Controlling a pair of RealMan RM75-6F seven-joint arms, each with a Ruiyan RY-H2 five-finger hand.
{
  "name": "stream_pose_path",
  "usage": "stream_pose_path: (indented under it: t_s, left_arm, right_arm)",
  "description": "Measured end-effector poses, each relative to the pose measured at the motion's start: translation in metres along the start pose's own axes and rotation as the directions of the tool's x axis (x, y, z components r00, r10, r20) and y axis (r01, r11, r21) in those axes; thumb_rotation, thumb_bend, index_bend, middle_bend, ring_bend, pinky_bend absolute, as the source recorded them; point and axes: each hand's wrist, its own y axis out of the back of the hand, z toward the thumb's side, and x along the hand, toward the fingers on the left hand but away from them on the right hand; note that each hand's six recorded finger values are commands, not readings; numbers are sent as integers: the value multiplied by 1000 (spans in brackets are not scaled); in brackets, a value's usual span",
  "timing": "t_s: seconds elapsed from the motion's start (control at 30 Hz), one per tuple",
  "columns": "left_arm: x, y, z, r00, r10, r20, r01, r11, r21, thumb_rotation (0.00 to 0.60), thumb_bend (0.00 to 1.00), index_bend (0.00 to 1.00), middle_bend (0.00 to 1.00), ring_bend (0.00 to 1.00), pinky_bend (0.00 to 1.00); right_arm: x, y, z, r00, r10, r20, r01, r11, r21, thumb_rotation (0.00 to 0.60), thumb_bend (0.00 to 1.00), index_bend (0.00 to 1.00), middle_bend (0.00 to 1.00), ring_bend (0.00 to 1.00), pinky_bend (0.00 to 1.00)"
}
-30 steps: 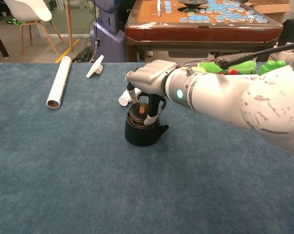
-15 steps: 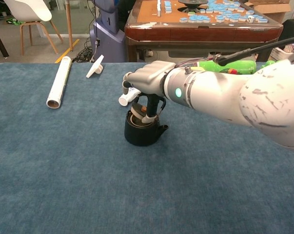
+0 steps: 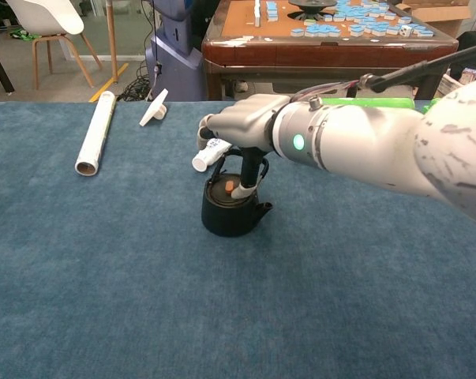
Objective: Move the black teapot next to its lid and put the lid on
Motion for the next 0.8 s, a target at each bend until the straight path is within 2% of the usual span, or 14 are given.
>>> stream_pose_path:
  t_s: [0.23, 0.4, 0.57, 0.8]
  left_arm:
    - [1, 0, 2, 1000, 1, 5, -1, 1000, 1, 563, 245, 0, 0, 0, 6]
    - [2, 1, -1, 1000, 7, -4, -7, 1000, 5, 565, 244, 0, 0, 0, 5]
    - [5, 3, -6, 1000, 21, -15, -20, 1000, 18, 567, 244, 0, 0, 0, 6]
    - [8, 4, -9, 999, 41, -13, -40, 998, 47, 571, 245, 0, 0, 0, 5]
  right_arm:
    - [15, 9, -9, 1000, -14, -16, 14, 1000, -14, 600, 242, 152, 41, 0, 0]
    - [30, 18, -25, 998, -65, 7, 65, 998, -13, 600, 241, 152, 83, 0, 0]
    - [55, 22, -55, 989, -135, 67, 137, 990, -29, 600, 242, 151, 155, 0, 25]
    - [104, 13, -107, 964, -195, 181, 204, 978, -36, 600, 250, 151, 165, 0, 61]
